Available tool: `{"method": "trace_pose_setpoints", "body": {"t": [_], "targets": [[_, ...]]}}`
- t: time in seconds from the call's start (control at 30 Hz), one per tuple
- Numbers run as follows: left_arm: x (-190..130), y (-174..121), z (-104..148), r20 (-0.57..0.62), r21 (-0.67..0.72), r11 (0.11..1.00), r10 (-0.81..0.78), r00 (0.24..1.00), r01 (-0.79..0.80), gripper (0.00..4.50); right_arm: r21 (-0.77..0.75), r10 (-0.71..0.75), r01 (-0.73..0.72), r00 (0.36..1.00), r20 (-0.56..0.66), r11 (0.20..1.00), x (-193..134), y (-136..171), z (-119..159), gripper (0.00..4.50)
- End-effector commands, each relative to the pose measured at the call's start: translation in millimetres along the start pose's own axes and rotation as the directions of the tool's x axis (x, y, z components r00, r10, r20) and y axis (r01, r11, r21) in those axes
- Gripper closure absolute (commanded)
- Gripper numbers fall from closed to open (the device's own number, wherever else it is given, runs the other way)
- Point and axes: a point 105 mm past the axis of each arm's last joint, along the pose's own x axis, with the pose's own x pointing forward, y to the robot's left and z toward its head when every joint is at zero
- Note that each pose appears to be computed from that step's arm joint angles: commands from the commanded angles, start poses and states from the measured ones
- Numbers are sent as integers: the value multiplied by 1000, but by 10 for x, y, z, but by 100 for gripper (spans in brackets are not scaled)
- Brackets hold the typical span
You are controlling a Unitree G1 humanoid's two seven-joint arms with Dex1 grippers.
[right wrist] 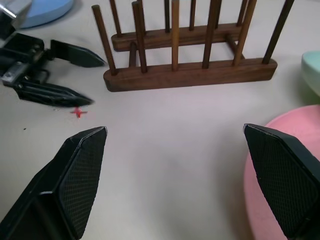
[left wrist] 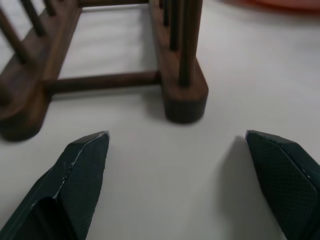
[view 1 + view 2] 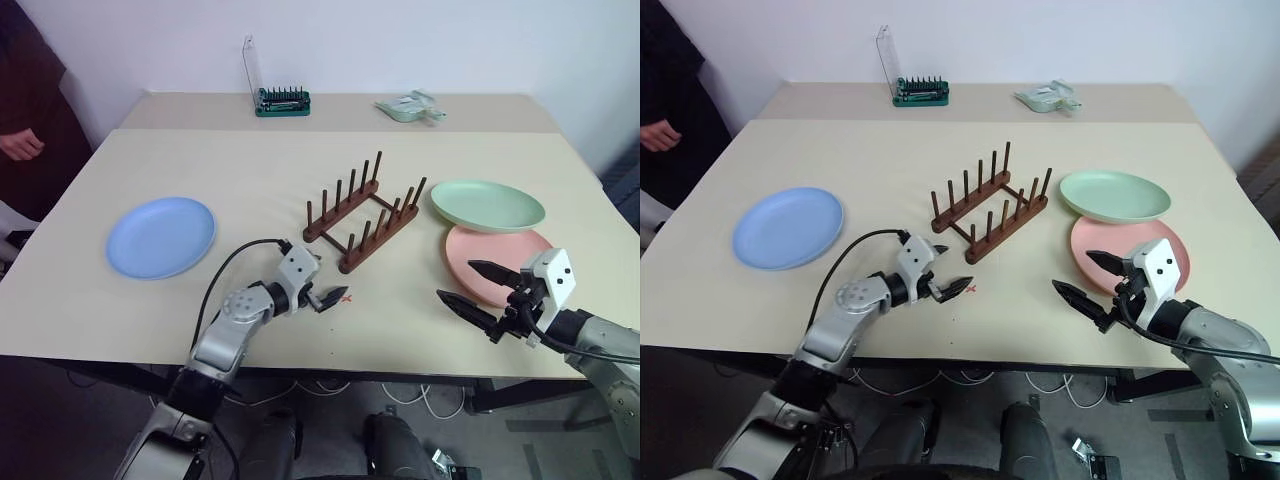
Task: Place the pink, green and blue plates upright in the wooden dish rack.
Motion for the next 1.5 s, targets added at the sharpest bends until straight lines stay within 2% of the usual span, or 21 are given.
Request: {"method": "trace_pose_setpoints", "body": {"t": [0.03, 0.17, 0.2, 0.27, 0.47, 0.63, 0.73, 0.8, 0.87, 0.93, 1.07, 1.17, 1.3, 1.4, 1.5], "targets": [[146, -168, -177, -74, -58, 997, -57, 996, 52, 0, -31, -7, 8, 999, 41, 999, -26, 32, 120, 4], [226, -245, -173, -87, -63, 995, -80, 993, 75, 0, -30, -14, 16, 999, 41, 999, -34, 41, 111, 4], [252, -229, -176, -88, -81, 995, -57, 994, 50, 25, -30, -16, 17, 999, 39, 999, -35, 43, 103, 1], [295, -215, -168, -78, -118, 993, -23, 997, 14, 88, -29, -17, 18, 999, 36, 999, -37, 50, 86, 0], [309, -215, -167, -68, -128, 992, -7, 998, -2, 373, -29, -18, 19, 999, 37, 999, -39, 60, 83, 0], [249, -72, -187, -78, -104, 992, 62, 995, -70, 374, -34, -22, 23, 999, 41, 999, -50, 57, 88, 0], [35, 78, -249, -94, -95, 987, 122, 988, -131, 374, -33, -38, 40, 999, 36, 999, -105, 51, 66, 0], [-74, 127, -226, -73, -71, 991, 111, 991, -116, 374, -31, -44, 45, 998, 34, 998, -123, 57, 60, 0], [-204, 92, -121, -2, -11, 1000, -12, 1000, 12, 374, -28, -39, 40, 999, 32, 999, -125, 83, 52, 0], [-308, 67, -81, 21, 24, 993, -117, 993, 117, 374, -24, -33, 34, 999, 31, 999, -120, 103, 45, 0], [-486, 169, -152, -60, 121, 946, -295, 954, 300, 374, -17, -14, 15, 999, 31, 1000, -67, 147, 23, 0], [-484, 349, -182, -109, 151, 933, -311, 944, 325, 374, -14, -4, 5, 999, 35, 1000, -30, 184, 18, 0], [-422, 447, -173, -115, 183, 917, -338, 934, 354, 374, -9, -1, 2, 999, 38, 1000, -17, 218, 8, 0], [-353, 385, -188, -150, 249, 875, -390, 909, 416, 374, -6, -2, 2, 999, 37, 1000, -15, 229, -2, 0], [-276, 296, -137, -137, 265, 845, -444, 886, 464, 374, -6, -3, 3, 999, 37, 1000, -13, 229, -4, 0]]}}
